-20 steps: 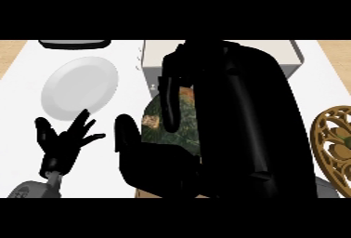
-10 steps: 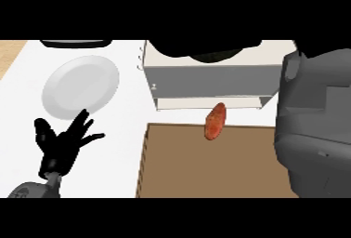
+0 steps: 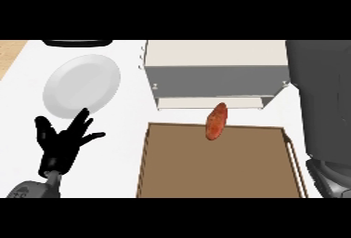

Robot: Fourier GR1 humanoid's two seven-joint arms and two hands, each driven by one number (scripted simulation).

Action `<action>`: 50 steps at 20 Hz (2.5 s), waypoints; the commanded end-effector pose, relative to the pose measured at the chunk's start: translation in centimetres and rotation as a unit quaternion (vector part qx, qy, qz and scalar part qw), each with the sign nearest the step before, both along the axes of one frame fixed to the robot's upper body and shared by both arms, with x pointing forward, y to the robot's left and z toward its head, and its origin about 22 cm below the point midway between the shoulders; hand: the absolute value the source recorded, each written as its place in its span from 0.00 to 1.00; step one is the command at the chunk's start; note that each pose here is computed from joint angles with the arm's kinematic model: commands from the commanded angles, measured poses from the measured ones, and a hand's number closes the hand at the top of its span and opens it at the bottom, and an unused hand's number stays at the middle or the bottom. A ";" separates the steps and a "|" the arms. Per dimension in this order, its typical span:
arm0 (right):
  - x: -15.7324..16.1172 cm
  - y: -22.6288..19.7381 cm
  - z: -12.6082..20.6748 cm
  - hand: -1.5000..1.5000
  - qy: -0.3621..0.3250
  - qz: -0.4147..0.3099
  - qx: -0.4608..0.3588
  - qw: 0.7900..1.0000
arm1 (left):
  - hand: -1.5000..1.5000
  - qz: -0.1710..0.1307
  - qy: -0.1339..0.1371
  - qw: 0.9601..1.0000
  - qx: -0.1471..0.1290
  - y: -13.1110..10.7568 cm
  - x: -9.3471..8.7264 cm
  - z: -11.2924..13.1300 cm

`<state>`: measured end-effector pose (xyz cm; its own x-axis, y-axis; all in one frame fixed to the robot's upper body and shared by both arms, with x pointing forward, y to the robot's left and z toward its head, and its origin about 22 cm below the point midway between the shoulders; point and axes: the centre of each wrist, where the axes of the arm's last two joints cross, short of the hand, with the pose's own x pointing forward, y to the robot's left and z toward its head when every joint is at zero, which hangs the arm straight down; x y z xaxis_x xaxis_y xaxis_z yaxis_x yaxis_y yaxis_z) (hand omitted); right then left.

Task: Pick the squash from the tray and place it in the tiered shelf

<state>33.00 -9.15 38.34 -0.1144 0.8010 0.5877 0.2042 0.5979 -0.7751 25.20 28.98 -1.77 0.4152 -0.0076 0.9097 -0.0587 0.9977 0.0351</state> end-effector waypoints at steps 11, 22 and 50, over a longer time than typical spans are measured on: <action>7.0 -2.5 -3.9 1.00 0.011 -0.032 -0.032 0.999 | 0.50 0.009 0.018 1.000 0.008 0.6 0.2 -1.2; 8.4 -3.0 -3.6 1.00 -0.015 0.009 -0.021 1.000 | 0.50 0.003 0.005 1.000 0.008 -0.4 1.2 0.4; 6.4 -10.1 -0.7 0.00 -0.117 -0.107 0.334 0.929 | 0.50 0.022 0.019 1.000 0.009 0.8 -0.8 -1.9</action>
<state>40.33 -16.49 36.69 -0.1657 0.3094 0.9364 0.4029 0.8879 -0.2221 25.51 29.48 -2.10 0.4040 -0.0045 0.9147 -0.0837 0.9956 0.0419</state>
